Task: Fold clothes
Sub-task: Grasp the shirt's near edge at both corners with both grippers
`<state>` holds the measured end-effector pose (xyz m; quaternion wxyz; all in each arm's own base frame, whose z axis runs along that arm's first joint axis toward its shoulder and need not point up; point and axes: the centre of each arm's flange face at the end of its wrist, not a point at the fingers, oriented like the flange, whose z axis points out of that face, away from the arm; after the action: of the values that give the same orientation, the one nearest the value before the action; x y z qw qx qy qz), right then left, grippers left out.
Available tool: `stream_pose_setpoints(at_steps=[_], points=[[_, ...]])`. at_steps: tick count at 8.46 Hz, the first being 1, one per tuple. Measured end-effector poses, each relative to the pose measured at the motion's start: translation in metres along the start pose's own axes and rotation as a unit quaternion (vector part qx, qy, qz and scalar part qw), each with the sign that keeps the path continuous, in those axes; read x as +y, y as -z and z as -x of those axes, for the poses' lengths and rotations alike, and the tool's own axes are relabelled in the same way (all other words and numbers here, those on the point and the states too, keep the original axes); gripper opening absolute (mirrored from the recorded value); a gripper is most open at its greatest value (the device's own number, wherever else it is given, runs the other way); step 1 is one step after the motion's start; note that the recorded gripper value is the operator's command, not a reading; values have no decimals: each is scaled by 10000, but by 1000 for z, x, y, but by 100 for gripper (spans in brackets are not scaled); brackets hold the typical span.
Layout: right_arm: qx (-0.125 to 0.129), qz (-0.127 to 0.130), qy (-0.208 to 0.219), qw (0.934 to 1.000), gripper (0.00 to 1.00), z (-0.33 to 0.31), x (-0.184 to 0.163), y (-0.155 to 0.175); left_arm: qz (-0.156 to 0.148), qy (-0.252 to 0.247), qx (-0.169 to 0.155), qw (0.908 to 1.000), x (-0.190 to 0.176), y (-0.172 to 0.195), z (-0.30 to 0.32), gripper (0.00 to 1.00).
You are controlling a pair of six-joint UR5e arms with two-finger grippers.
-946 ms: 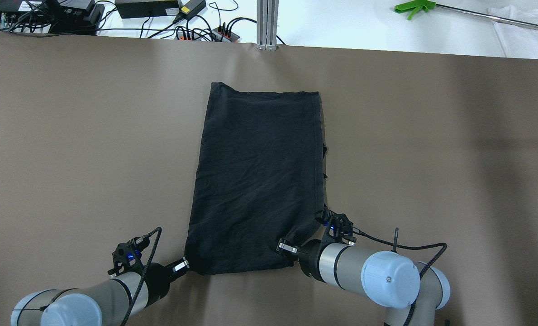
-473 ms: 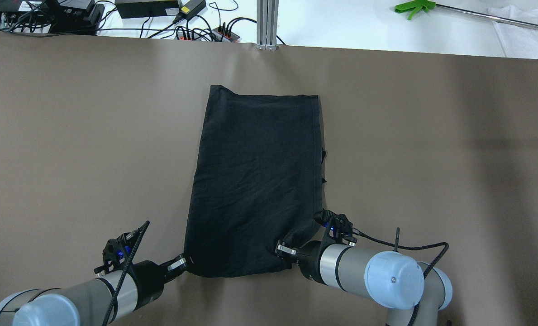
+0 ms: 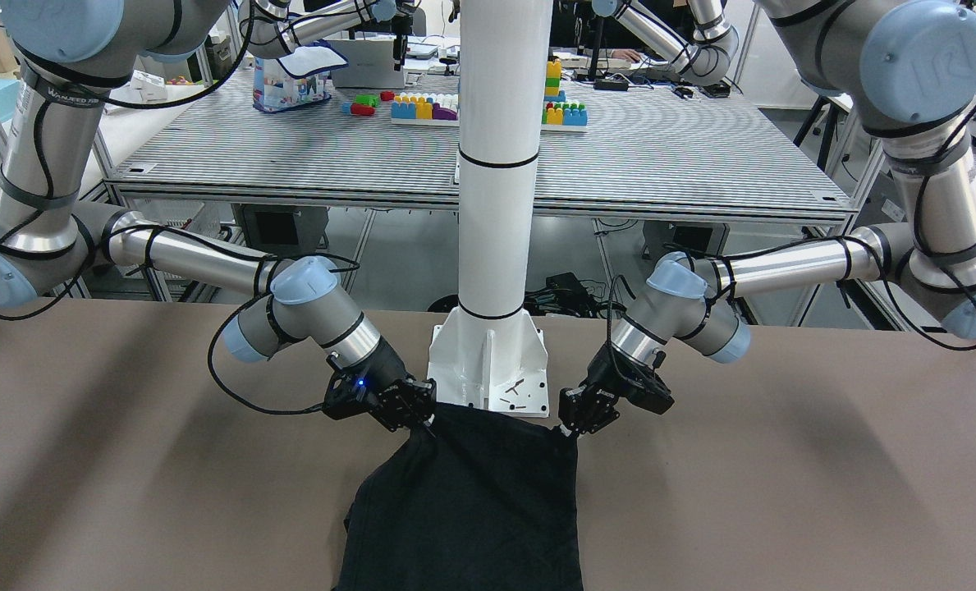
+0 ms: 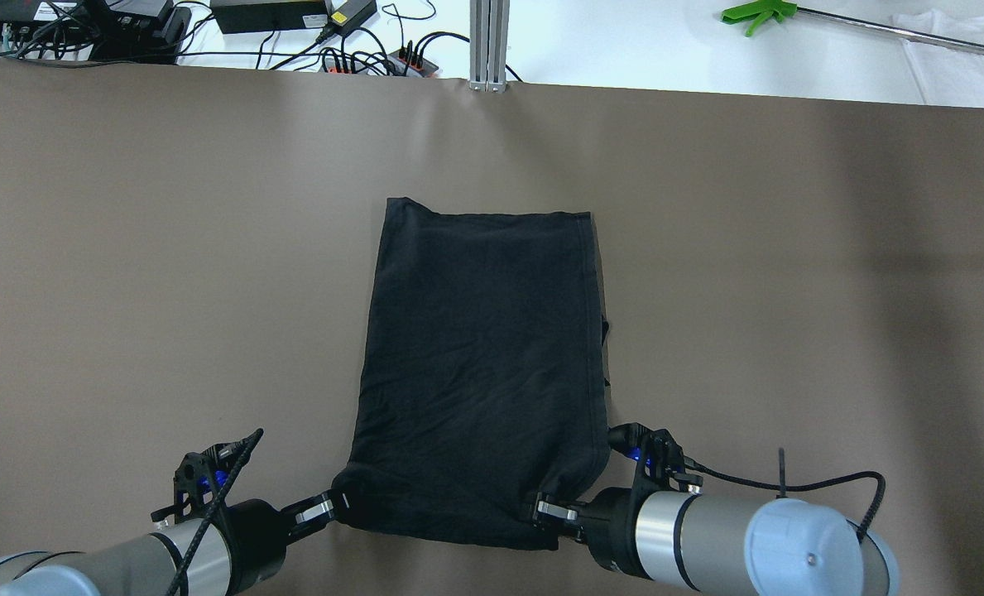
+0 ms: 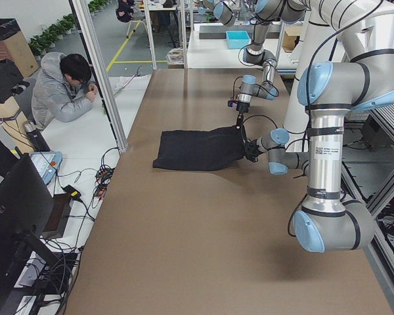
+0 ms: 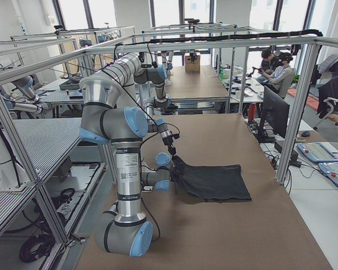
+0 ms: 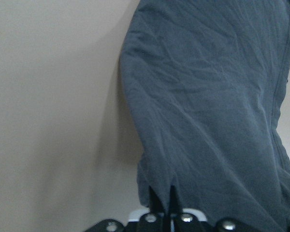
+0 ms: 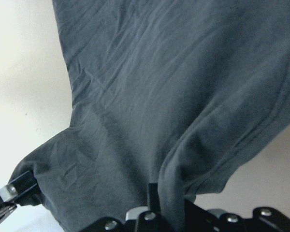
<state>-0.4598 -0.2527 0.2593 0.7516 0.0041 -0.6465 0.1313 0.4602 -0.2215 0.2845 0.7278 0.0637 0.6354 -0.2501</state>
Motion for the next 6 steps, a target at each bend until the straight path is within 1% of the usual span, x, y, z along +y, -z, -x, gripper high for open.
stream_pose_setpoints(at_steps=[1, 3, 4, 5, 6], points=[[-44, 146, 13, 9999, 0, -1, 13, 14, 82, -101, 73, 9999, 8, 7, -5, 0], [-132, 277, 6, 9995, 0, 3, 25, 26, 196, -167, 321, 9992, 13, 28, -24, 0], [-126, 249, 10, 9996, 0, 3, 23, 25, 237, -144, 483, 9984, 11, 42, -37, 0], [-109, 138, 16, 9998, 0, 2, 15, 23, 220, -180, 578, 9979, 5, 49, -45, 0], [-108, -20, 4, 9999, 0, 2, 0, 24, 202, -339, 604, 9974, -6, 51, -49, 0]])
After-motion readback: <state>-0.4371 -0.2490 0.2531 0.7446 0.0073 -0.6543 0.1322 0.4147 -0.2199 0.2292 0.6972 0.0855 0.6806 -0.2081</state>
